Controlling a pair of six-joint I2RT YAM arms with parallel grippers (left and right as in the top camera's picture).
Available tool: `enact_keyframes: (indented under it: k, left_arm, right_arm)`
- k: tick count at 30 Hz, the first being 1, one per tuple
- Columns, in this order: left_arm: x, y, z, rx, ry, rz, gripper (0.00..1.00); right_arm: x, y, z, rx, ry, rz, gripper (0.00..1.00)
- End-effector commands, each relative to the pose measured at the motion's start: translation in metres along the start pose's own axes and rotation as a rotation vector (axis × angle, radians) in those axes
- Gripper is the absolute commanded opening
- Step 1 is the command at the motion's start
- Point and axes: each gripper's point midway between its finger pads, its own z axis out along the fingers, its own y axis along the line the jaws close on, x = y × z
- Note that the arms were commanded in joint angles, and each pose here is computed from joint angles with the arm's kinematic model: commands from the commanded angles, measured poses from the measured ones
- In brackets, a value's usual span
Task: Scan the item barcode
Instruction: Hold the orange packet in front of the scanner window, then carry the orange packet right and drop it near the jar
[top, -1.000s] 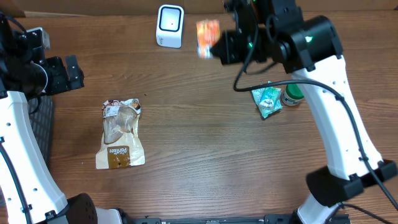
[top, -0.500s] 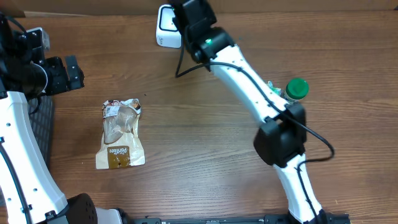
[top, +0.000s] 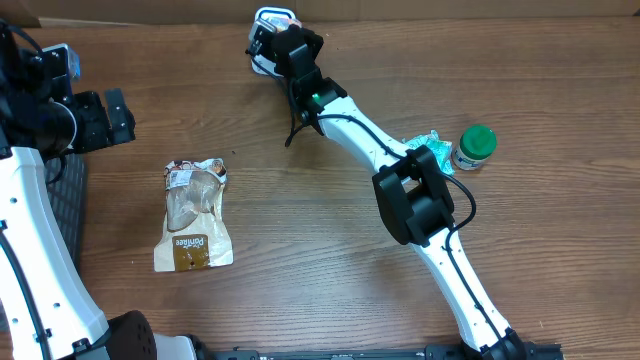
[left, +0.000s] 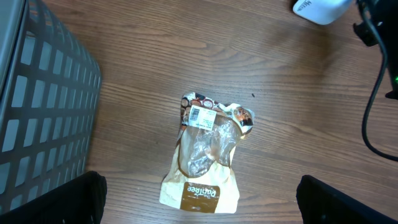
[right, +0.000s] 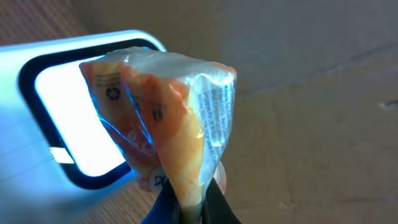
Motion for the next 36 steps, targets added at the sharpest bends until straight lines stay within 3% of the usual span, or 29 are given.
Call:
enact_keyframes:
  k: [1,7,13,19,22,26,29,36]
  left_arm:
    - [-0.003,0.000,-0.002,0.002,-0.011,0.022,1.00]
    - [-0.003,0.000,-0.002,0.002,-0.011,0.022,1.00]
    - [-0.003,0.000,-0.002,0.002,-0.011,0.022,1.00]
    - [-0.003,0.000,-0.002,0.001,-0.011,0.022,1.00]
    - [-0.003,0.000,-0.002,0.001,-0.011,0.022,1.00]
    - [-0.003,0.000,-0.002,0.001,-0.011,0.022,1.00]
    - [-0.003,0.000,-0.002,0.002,-0.011,0.022,1.00]
    - [-0.003,0.000,-0.002,0.002,-0.011,0.022,1.00]
  right_arm:
    - [-0.010,-0.022,-0.004,0.065,-0.023,0.001,0.04]
    - [-0.020,-0.038,-0.017,0.088,-0.006,0.044,0.04]
    - [-0.057,-0.114,-0.081,0.011,-0.057,0.349,0.04]
    - [-0.072,-0.160,-0.192,-0.311,-0.035,0.790,0.04]
    - [-0.045,-0.149,-0.256,-0.547,0.133,0.940,0.04]
    - [0.009,-0.107,-0.317,-0.824,0.446,0.945,0.04]
    - [0.063,-0.092,-0.332,-0.834,0.692,0.923,0.04]
    - [0.154,-0.053,-0.320,-0.829,1.010,0.960,0.04]
